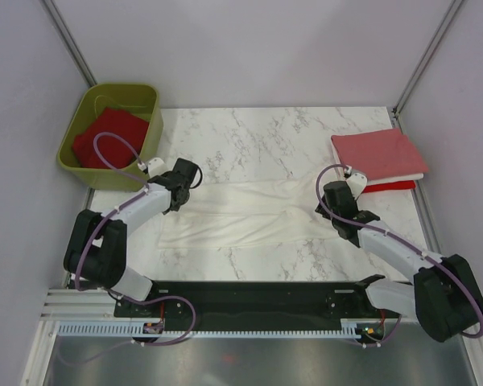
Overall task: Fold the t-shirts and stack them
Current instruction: Fold the tshirt
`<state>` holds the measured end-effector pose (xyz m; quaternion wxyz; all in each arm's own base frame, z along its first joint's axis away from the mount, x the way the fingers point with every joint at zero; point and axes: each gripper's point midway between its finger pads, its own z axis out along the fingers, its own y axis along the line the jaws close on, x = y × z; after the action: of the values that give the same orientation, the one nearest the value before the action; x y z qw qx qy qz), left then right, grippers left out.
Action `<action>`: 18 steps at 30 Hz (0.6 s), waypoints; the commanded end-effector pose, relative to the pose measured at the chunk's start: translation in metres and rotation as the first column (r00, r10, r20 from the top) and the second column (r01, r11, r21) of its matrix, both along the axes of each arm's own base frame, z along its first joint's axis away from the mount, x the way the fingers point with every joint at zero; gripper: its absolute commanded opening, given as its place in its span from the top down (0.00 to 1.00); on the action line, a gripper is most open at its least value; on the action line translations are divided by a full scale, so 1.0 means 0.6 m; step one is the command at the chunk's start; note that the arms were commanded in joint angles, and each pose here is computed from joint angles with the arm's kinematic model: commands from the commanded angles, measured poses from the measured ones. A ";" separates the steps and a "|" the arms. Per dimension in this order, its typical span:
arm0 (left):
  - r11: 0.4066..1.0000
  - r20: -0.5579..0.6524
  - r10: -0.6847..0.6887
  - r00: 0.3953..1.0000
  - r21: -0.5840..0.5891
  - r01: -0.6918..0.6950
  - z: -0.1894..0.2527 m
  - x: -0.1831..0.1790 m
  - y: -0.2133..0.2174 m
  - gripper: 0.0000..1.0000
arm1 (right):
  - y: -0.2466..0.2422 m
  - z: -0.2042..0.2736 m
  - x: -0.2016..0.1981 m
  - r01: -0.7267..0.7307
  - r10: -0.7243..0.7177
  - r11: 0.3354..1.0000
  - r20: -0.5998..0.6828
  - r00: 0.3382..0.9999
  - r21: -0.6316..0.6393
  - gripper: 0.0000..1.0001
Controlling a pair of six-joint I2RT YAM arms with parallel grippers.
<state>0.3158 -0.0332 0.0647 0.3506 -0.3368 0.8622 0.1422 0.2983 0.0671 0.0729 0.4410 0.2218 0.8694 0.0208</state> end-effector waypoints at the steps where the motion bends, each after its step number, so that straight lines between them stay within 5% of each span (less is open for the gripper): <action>1: 1.000 0.044 0.017 0.999 -0.006 -0.017 0.017 0.033 -0.001 0.45 | 0.053 -0.004 0.019 -0.130 0.131 0.989 -0.008 0.991 0.073 0.47; 12: 0.998 -0.052 0.035 0.998 -0.050 -0.037 -0.027 0.038 0.017 0.50 | 0.061 -0.009 0.018 -0.146 0.147 0.985 -0.004 0.989 0.092 0.45; 18: 0.996 -0.060 0.038 0.997 -0.077 -0.043 -0.034 0.013 0.018 0.85 | 0.057 -0.012 0.018 -0.137 0.139 0.988 -0.018 0.990 0.077 0.45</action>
<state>0.3256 -0.0225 0.0393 0.2972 -0.3578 0.8743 0.1384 0.2993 0.0965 0.0517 0.4001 0.1824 0.8952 0.0731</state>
